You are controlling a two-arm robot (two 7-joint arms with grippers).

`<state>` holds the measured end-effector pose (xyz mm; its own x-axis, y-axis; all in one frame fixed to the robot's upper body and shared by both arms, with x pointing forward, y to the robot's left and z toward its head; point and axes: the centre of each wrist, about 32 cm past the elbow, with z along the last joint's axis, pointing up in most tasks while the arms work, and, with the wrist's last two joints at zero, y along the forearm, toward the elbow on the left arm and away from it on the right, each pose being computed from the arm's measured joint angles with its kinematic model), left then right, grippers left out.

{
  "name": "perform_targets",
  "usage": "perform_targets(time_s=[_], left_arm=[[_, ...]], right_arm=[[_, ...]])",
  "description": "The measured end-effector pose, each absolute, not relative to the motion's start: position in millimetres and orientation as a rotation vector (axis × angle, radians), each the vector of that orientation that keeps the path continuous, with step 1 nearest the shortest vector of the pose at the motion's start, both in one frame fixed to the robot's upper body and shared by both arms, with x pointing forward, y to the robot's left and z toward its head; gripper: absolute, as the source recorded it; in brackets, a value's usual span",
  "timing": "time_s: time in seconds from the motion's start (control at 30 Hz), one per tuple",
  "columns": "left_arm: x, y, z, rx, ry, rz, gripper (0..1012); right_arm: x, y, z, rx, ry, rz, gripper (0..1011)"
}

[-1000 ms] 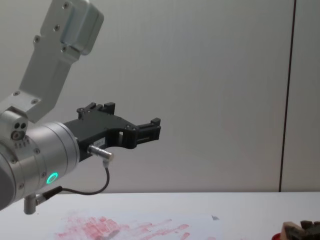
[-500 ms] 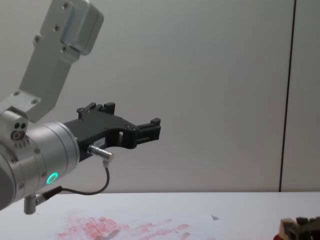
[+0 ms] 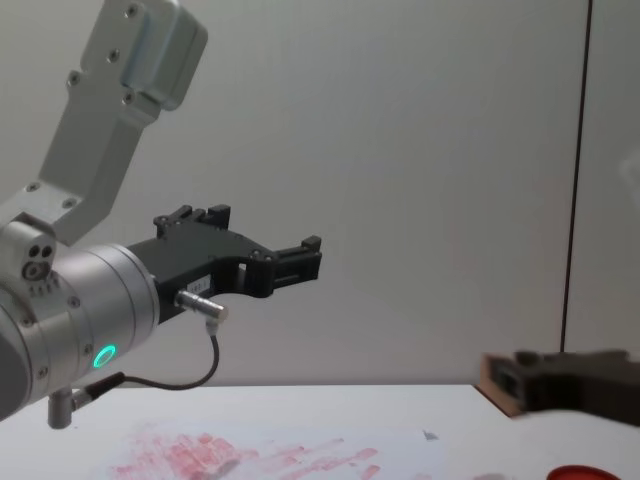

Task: Use the one hand to pick up the stamp and affix it onto the A4 paper.

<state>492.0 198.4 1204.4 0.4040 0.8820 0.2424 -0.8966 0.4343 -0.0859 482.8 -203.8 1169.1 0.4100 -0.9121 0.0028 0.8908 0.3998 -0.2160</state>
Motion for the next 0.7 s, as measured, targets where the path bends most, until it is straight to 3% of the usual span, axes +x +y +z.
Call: perform_targets(time_s=[0.33, 0.7], left_arm=[[492, 198, 1204, 0.061, -0.268, 1.124, 1001], [492, 198, 1204, 0.061, -0.268, 1.124, 1001]], right_arm=[[490, -174, 1181, -0.109, 0.126, -1.014, 225], [498, -150, 1174, -0.186, 0.129, -0.902, 225]])
